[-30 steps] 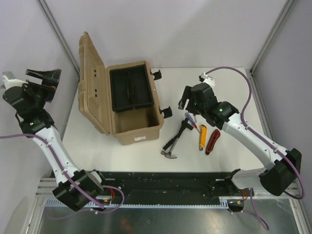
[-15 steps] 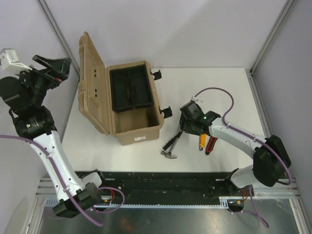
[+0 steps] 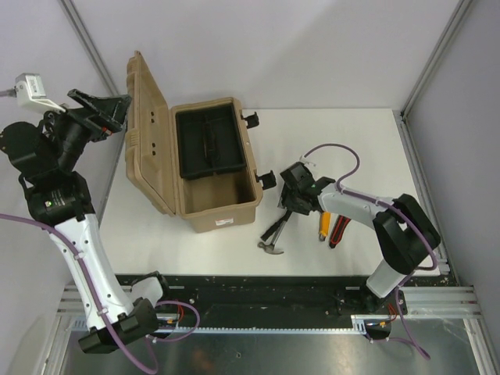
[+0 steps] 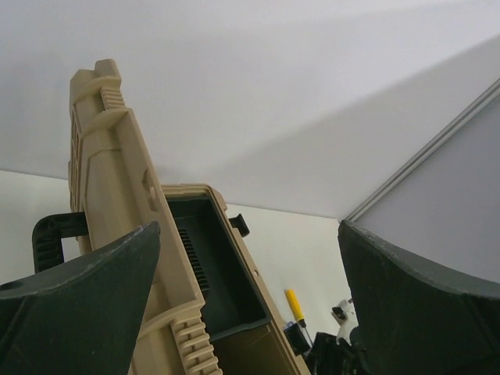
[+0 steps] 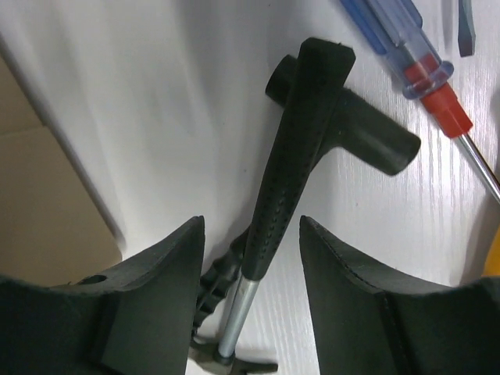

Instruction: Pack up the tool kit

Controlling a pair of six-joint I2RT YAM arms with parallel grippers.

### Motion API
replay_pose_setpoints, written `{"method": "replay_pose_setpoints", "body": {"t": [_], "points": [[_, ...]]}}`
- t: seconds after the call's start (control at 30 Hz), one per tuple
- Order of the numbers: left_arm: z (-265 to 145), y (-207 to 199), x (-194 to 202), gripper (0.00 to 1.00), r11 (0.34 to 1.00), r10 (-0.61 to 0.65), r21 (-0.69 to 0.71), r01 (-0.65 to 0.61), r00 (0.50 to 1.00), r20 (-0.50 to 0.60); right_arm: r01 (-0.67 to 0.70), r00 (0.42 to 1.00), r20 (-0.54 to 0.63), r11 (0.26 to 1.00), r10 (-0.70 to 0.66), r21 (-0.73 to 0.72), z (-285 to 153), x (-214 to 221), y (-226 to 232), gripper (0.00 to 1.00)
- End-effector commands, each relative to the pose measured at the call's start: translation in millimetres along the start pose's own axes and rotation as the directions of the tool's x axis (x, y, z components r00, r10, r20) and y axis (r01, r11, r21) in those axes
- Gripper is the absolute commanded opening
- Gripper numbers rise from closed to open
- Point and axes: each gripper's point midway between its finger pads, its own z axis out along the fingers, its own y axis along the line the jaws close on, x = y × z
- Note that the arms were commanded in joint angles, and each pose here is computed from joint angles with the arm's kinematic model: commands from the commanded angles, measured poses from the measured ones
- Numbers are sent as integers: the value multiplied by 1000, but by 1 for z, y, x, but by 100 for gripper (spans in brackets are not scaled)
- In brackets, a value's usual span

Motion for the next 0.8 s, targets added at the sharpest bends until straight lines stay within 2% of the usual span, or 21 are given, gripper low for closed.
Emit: {"method": "replay_pose_setpoints", "body": {"t": [0.0, 0.2, 0.43, 0.47, 0.77], "points": [[-1, -10, -5, 99, 999, 36, 26, -36, 999, 11, -43, 999, 18, 999, 43, 0, 17, -7, 2, 55], [2, -5, -4, 99, 999, 31, 17, -31, 1000, 5, -46, 999, 22, 999, 45, 23, 27, -9, -3, 44], [5, -3, -5, 99, 999, 28, 16, -28, 1000, 1, -5, 999, 47, 999, 2, 49, 24, -19, -5, 6], [6, -2, -5, 99, 999, 28, 17, -28, 1000, -1, 5, 998, 57, 999, -8, 51, 21, -22, -5, 3], [8, -2, -5, 99, 1000, 25, 20, -25, 1000, -5, 134, 977, 168, 991, -131, -4, -31, -56, 4, 0]]}}
